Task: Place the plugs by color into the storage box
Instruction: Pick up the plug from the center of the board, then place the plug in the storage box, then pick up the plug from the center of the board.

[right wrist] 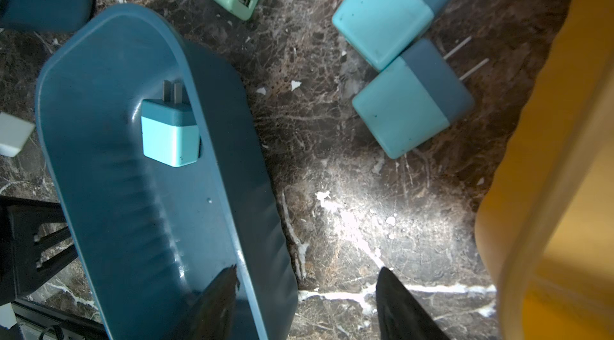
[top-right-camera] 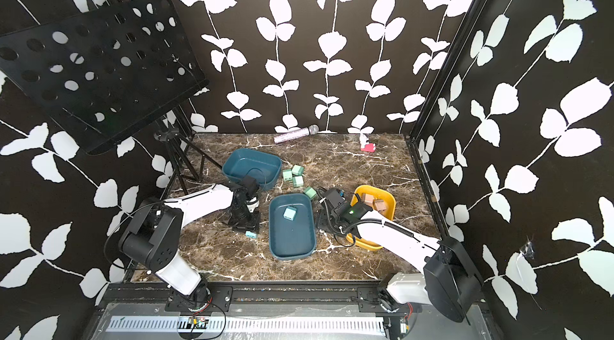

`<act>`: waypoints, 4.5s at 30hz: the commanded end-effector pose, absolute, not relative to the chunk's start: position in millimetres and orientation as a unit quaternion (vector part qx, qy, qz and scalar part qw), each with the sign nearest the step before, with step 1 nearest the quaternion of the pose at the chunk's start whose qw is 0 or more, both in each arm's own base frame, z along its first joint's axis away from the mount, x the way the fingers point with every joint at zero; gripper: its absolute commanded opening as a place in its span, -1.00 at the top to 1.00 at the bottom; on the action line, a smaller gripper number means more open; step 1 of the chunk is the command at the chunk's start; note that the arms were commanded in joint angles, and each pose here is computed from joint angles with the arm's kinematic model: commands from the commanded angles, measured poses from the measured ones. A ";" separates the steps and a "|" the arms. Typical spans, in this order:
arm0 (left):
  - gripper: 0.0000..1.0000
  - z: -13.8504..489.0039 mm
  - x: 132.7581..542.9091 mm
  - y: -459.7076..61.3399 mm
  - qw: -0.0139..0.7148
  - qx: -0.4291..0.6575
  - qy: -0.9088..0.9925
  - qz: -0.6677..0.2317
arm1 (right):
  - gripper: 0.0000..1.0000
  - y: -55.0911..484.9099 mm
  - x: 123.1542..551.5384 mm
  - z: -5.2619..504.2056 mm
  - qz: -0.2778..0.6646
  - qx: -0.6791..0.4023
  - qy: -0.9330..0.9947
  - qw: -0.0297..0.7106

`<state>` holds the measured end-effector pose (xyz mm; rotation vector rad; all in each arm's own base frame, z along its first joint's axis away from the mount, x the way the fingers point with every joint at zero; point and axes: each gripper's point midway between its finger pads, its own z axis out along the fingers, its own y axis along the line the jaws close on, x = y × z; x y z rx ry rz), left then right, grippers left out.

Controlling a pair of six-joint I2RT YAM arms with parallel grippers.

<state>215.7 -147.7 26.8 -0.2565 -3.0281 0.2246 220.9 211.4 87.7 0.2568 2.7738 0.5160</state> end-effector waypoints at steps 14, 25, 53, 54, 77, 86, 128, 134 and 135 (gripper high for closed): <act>0.28 110.0 268.0 -163.1 -0.023 -0.119 -0.990 0.071 | -0.31 207.3 222.7 91.0 0.177 0.100 0.964 0.171; 0.24 136.1 293.2 -244.5 -0.049 -0.169 -0.978 0.111 | -0.31 198.6 216.7 91.4 0.176 0.112 0.963 0.173; 0.12 37.3 271.2 -327.8 0.017 -0.226 -0.969 0.098 | -0.31 169.1 199.1 101.1 0.167 0.146 0.956 0.190; 0.11 35.3 271.2 -327.1 0.019 -0.226 -0.969 0.095 | -0.31 169.7 199.9 100.8 0.167 0.146 0.957 0.190; -0.55 127.0 279.5 -303.8 -0.058 -0.228 -0.967 0.092 | -0.31 197.6 252.9 131.5 0.129 0.102 0.963 0.211; -0.55 160.5 281.9 -254.9 -0.091 -0.178 -0.976 0.089 | -0.32 177.6 303.7 127.3 0.099 0.160 0.963 0.191; -0.48 147.3 245.2 -181.8 -0.083 -0.117 -0.987 0.073 | -0.19 195.0 333.3 17.0 0.058 0.215 0.975 0.024; -0.47 141.5 243.4 -183.1 -0.074 -0.119 -0.987 0.076 | 0.01 190.8 328.3 15.4 0.039 0.183 0.982 0.015; -0.47 140.5 243.0 -182.8 -0.074 -0.119 -0.987 0.076 | 0.09 189.1 326.8 14.6 0.034 0.178 0.983 0.012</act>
